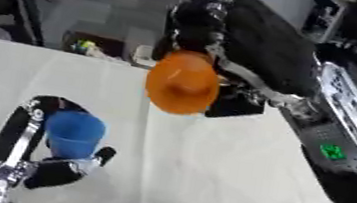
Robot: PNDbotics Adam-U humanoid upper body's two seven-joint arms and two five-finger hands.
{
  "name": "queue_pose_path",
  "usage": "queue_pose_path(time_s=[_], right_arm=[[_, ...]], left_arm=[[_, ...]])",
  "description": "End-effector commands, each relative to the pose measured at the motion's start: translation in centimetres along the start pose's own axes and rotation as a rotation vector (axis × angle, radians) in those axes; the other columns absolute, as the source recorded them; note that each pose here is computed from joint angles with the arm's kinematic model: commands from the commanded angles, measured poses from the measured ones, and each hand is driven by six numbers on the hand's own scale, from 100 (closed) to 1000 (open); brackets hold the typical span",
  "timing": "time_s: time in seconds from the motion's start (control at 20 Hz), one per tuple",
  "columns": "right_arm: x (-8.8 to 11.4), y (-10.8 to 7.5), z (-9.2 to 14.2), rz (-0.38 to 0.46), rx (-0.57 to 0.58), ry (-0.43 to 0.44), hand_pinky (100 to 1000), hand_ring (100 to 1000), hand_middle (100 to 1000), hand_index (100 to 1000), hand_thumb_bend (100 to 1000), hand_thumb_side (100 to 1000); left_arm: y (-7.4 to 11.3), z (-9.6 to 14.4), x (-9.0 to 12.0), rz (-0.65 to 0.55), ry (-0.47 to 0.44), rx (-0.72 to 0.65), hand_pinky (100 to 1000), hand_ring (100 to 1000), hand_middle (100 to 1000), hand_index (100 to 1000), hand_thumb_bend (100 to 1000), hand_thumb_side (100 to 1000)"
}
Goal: Pour the contents of one cup into another cup.
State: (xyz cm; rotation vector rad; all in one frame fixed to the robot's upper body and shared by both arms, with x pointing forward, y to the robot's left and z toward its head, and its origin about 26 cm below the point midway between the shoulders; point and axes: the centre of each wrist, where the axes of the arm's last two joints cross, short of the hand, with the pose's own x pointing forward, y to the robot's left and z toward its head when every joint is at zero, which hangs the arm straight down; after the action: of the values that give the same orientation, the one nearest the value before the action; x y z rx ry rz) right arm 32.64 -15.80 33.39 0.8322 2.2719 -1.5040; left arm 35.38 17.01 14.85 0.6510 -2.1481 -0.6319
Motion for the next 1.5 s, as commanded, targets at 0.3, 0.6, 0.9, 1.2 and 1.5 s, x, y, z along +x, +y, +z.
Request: queue_pose_path(time_s=[0.3, 0.6, 0.9, 1.2, 1.5], right_arm=[[0.2, -2.2, 0.3, -0.029, -0.009, -0.003, 488, 290, 281, 431, 100, 100], [0.2, -2.0, 0.6, -0.05, 0.002, 0.006, 475, 286, 278, 428, 100, 100], [-0.4, -0.9, 2.0, -0.116, -0.013, 0.096, 386, 252, 253, 412, 100, 100], [-1.3, 1.1, 5.8, -0.243, -0.081, 0.32, 296, 213, 212, 384, 100, 100], [-1.1, 4.6, 9.3, -0.399, -0.119, 0.537, 240, 192, 187, 361, 153, 100]], left_arm=[[0.6, 0.7, -3.7, -0.128, 0.084, 0.158, 381, 323, 314, 667, 1000, 213], [-0.2, 2.5, -4.8, -0.145, 0.091, 0.234, 540, 526, 546, 779, 1000, 390], [0.2, 3.4, -4.1, -0.082, 0.097, 0.351, 577, 579, 623, 807, 1000, 646], [1.3, 3.9, -2.4, 0.034, 0.118, 0.375, 569, 585, 643, 796, 1000, 759], [1.9, 4.1, -1.0, 0.139, 0.141, 0.3, 540, 559, 623, 756, 991, 774]])
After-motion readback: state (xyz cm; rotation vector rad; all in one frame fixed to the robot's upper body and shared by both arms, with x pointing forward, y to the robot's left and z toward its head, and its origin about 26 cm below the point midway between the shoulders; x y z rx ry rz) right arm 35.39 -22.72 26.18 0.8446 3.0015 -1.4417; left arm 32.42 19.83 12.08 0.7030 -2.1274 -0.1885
